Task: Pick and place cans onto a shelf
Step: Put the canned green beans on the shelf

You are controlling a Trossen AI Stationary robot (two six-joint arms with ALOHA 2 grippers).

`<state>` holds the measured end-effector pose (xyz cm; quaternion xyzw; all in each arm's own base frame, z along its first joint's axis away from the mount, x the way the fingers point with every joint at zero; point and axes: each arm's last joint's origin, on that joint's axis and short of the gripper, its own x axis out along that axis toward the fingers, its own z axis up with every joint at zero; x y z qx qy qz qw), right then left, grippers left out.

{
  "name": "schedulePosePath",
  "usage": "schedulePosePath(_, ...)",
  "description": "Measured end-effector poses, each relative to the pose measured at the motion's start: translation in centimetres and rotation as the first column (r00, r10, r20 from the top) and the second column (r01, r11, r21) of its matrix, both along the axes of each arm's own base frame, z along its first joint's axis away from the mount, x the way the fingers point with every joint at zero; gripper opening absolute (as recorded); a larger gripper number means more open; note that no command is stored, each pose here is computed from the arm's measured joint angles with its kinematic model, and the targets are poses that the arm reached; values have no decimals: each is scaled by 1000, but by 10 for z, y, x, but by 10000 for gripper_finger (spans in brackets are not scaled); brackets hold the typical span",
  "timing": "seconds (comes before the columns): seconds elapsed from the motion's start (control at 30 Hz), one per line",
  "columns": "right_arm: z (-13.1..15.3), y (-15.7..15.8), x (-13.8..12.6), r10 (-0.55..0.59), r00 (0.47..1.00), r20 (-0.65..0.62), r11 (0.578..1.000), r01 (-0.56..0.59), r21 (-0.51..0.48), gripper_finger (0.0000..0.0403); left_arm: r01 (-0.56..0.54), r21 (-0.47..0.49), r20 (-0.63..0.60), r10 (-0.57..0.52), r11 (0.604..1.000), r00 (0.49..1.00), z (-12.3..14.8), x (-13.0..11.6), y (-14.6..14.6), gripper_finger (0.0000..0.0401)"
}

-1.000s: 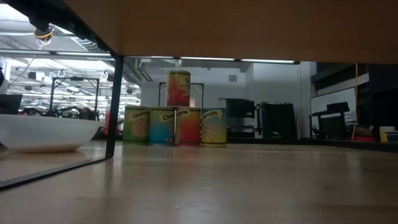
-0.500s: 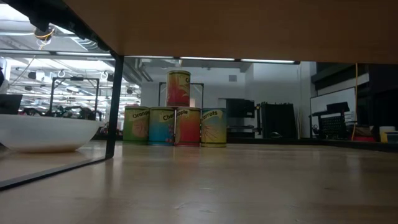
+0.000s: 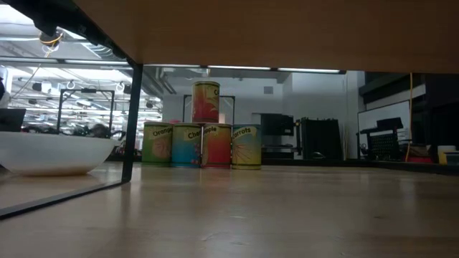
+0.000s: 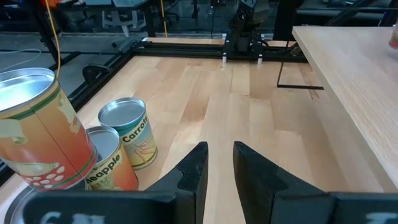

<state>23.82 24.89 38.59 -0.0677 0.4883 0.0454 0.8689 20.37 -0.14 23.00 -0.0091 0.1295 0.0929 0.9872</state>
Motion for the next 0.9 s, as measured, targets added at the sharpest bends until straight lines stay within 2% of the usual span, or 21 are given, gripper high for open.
schedulePosePath(0.2, -1, 3, 3, 24, 999, 21, 1000, -24, 8, 0, 0, 0, 0, 0, 1000, 1000, 0, 0, 0, 69)
schedulePosePath(0.47, -25, 8, 5, 54, 998, -22, 998, -55, -42, 0, 2, 0, -1, -2, 1000, 1000, 0, 0, 0, 69)
schedulePosePath(0.67, -25, 8, 5, 55, 998, -22, 998, -56, -37, 0, 3, -1, -1, -3, 1000, 1000, 0, 0, 0, 69)
schedulePosePath(0.9, -23, 8, 5, 59, 998, -28, 998, -60, -22, 28, 3, -1, -1, -3, 1000, 1000, 0, 0, 0, 69)
